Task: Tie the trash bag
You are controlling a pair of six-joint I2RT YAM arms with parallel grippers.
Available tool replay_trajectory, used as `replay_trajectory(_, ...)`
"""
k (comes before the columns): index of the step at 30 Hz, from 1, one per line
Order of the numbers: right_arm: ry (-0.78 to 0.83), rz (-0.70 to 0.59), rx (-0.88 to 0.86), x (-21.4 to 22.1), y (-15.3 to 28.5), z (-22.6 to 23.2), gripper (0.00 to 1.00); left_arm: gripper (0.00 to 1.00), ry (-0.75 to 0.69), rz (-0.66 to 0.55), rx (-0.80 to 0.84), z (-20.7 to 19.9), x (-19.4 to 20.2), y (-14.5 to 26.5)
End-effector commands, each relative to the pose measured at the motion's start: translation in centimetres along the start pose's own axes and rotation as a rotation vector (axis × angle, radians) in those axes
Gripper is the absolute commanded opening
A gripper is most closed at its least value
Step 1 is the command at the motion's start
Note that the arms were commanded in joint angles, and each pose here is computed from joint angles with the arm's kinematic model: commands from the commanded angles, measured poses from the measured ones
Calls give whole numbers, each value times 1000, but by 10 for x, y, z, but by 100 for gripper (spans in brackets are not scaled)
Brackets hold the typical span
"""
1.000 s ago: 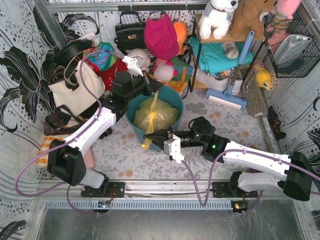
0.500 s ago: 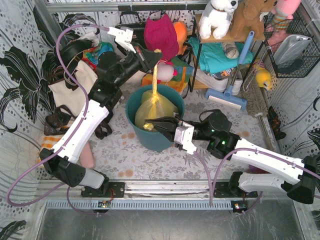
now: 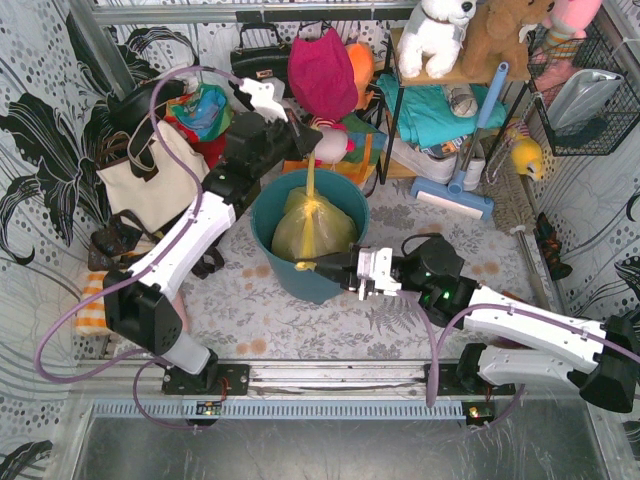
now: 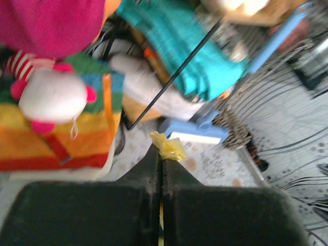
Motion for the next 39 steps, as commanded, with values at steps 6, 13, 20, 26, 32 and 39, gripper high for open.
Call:
replay_trajectory(6, 178, -230, -30, -81, -21, -14, 0, 0, -56, -297, 191, -41, -91, 46)
replay_trajectory(13, -45, -145, -40, -18, -1, 8, 0, 0, -77, -169, 2, -7, -25, 20)
replay_trajectory(20, -198, -137, -16, 18, 19, 28, 0, 0, -114, -83, -84, 15, 10, -8)
replay_trajectory(26, -109, -179, 35, -2, 12, 16, 0, 0, -118, -178, 22, -3, -14, 7)
replay_trajectory(32, 60, -244, 186, -42, -5, -12, 0, 0, -139, -319, 178, -34, -55, 42)
replay_trajectory(39, 237, -242, 353, -76, -29, -64, 0, 0, -130, -409, 329, -61, -82, 73)
Point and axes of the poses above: each gripper's point midway between its finger pads, its own y axis back along the fingers, its own z axis along the line the jaws close on, x = y × z, the point moved 10 cm from there along y, back along the fingers, and after that the axes turned 15 degrees about -y, right-handed, at the moved point
